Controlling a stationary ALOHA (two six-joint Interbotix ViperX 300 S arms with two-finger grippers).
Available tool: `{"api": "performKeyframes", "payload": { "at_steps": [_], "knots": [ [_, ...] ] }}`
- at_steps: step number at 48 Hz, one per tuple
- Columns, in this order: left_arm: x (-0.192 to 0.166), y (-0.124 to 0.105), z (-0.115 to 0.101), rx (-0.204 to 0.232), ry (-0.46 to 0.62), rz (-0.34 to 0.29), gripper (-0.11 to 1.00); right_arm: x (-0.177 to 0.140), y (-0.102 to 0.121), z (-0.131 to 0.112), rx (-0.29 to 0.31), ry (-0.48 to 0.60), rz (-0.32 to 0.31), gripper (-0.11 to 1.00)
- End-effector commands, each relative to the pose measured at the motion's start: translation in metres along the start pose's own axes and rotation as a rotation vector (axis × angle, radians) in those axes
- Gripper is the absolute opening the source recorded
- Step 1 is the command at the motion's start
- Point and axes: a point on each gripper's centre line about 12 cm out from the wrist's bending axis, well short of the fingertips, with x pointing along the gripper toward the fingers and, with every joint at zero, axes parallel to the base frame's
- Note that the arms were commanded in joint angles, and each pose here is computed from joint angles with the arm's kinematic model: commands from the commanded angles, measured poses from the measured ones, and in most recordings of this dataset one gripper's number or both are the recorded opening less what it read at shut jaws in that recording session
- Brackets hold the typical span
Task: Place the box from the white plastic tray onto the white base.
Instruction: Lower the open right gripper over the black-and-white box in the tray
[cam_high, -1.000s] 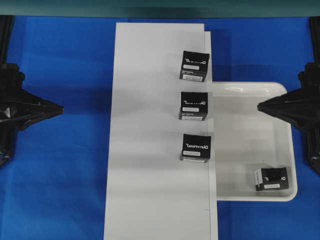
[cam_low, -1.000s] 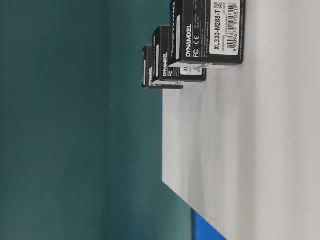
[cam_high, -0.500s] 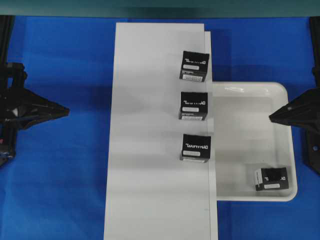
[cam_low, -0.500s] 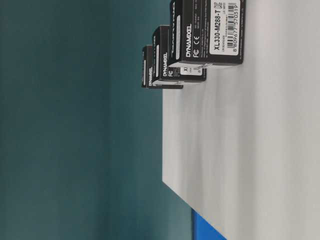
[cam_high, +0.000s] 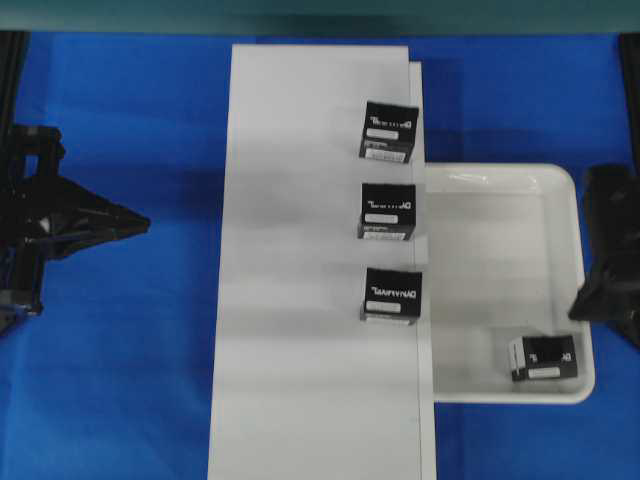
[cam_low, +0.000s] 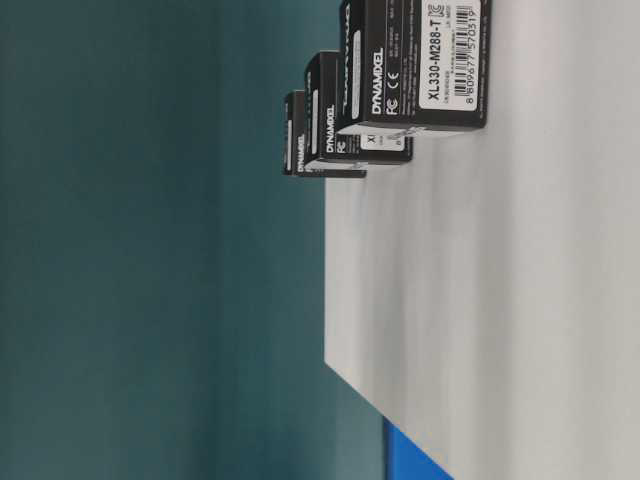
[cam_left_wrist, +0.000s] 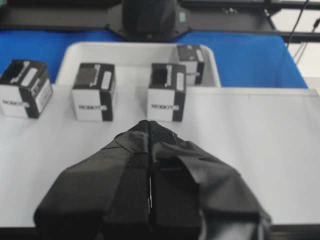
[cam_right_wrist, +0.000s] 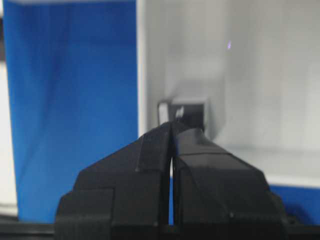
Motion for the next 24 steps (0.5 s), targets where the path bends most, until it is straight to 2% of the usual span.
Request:
{"api": "performKeyframes", "payload": {
  "at_steps": [1, 15, 24],
  "knots": [
    [0.001, 0.0, 0.011, 0.0, -0.026, 0.0, -0.07, 0.006, 0.002, 0.004, 0.01, 0.044, 0.0, -0.02],
    [0.001, -0.001, 0.011, 0.0, -0.026, -0.003, -0.07, 0.025, -0.001, -0.004, 0.023, 0.111, -0.012, -0.02],
    [0.001, -0.001, 0.011, 0.001, -0.026, -0.005, -0.07, 0.041, -0.006, -0.018, 0.08, 0.139, -0.015, 0.05]
  ]
}}
